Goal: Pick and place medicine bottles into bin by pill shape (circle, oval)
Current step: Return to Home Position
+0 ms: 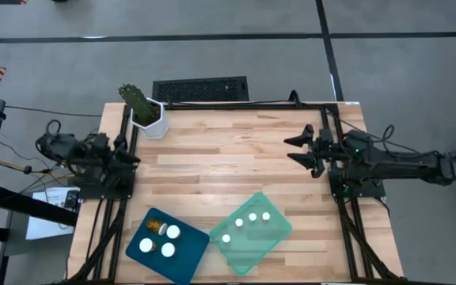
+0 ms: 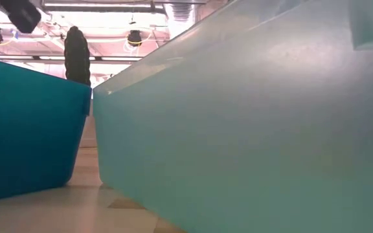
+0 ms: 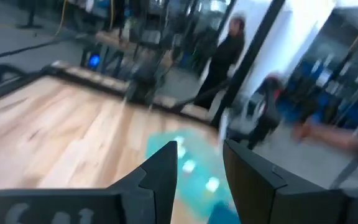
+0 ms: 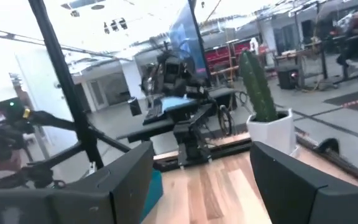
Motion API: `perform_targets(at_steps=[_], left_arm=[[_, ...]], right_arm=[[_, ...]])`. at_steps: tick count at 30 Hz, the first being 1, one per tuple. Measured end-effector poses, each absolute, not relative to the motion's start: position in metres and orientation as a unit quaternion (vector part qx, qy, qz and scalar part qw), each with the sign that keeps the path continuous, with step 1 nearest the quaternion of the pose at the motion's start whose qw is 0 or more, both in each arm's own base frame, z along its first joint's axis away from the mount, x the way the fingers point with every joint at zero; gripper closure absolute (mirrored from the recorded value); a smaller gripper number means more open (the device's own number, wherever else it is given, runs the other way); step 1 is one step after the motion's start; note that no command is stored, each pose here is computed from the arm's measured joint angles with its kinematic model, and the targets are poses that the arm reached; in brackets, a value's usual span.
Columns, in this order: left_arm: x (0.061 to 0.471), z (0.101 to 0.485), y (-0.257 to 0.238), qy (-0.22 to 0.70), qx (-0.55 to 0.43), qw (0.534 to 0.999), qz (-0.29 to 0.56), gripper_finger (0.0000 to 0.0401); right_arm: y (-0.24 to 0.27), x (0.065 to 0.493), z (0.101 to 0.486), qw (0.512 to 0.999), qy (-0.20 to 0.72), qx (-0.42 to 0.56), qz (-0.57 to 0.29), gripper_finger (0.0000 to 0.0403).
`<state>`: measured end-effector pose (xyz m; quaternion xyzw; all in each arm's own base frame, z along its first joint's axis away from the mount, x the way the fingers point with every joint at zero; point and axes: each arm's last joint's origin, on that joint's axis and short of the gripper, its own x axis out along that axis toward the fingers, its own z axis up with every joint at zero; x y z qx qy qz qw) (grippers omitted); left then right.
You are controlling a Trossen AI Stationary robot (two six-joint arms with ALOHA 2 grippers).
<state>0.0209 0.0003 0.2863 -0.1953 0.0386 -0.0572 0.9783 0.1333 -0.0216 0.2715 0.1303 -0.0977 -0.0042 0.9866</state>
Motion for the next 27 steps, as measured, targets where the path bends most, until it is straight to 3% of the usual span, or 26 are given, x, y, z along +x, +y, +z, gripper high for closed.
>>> perform_targets(at_steps=[4, 7, 18, 27], left_arm=[[0.034, 0.277, -0.006, 0.025, -0.230, 0.972, -0.052, 0.0279], [0.046, 0.273, -0.013, -0.038, -0.226, 0.970, -0.079, 0.0279], [0.087, 0.187, -0.035, -0.082, -0.242, 0.961, -0.109, 0.0279], [0.089, 0.185, -0.034, -0.074, -0.222, 0.970, -0.072, 0.0279]], right_arm=[[-0.020, 0.136, 0.251, 0.983, -0.110, 0.146, 0.005, 0.0121], [-0.018, 0.136, 0.238, 0.982, -0.118, 0.150, 0.013, 0.0121], [-0.009, 0.133, 0.207, 0.982, -0.103, 0.152, 0.034, 0.0121], [-0.007, 0.130, 0.183, 0.985, -0.078, 0.148, 0.037, 0.0121]])
